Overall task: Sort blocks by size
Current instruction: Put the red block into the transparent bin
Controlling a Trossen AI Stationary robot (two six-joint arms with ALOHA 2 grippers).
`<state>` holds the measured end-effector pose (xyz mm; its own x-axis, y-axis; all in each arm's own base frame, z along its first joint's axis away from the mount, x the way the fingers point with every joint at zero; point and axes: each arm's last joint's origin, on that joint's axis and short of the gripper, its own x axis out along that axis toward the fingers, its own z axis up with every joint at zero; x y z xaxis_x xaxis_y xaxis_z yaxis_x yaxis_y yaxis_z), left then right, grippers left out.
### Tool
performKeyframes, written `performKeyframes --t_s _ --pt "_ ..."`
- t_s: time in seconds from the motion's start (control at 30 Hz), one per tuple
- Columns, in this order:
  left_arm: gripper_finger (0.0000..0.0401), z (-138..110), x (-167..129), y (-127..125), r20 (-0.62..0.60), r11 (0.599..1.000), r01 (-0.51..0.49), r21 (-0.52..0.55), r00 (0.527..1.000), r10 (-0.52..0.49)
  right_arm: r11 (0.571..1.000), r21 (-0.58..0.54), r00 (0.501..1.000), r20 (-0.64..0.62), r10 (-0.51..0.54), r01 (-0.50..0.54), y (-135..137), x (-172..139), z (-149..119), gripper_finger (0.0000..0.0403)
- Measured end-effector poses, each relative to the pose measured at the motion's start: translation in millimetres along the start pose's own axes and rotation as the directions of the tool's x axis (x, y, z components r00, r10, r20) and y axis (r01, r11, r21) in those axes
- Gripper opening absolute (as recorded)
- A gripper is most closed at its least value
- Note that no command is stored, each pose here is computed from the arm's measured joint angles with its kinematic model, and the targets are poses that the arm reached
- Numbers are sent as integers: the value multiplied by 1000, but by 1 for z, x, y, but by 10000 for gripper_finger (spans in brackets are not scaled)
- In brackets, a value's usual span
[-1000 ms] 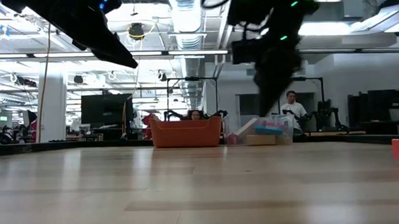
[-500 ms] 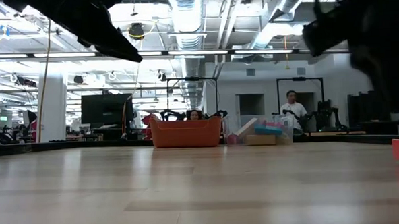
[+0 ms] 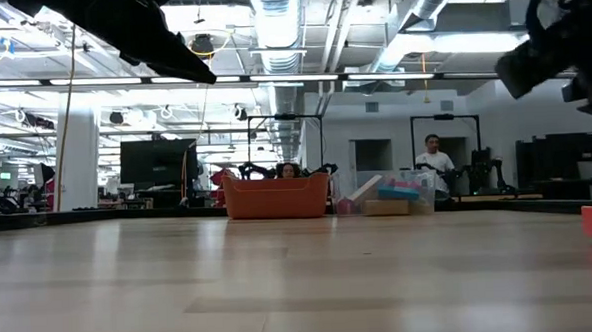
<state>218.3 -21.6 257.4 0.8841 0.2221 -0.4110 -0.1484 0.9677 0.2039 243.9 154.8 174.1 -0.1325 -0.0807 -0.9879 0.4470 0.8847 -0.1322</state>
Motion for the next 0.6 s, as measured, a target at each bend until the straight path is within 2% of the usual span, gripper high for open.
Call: performKeyframes --t_s 0.13,0.3,0.47,0.53,0.6 --pt "253 3 0 0 31 1000 -1 23 1000 1 994 -18 994 15 -110 110 -13 3 11 213" --pt "253 9 0 0 85 998 -10 54 996 5 989 -25 979 144 -144 149 -38 -2 46 205" --pt "253 14 1 1 135 996 -23 91 991 11 994 -97 947 321 -15 48 -61 -11 94 199" --pt "253 14 0 1 142 995 -26 92 990 12 995 -97 932 361 7 30 -72 -18 103 197" --pt "253 13 1 1 128 996 -22 84 992 11 994 -105 934 357 0 40 -83 -27 100 195"
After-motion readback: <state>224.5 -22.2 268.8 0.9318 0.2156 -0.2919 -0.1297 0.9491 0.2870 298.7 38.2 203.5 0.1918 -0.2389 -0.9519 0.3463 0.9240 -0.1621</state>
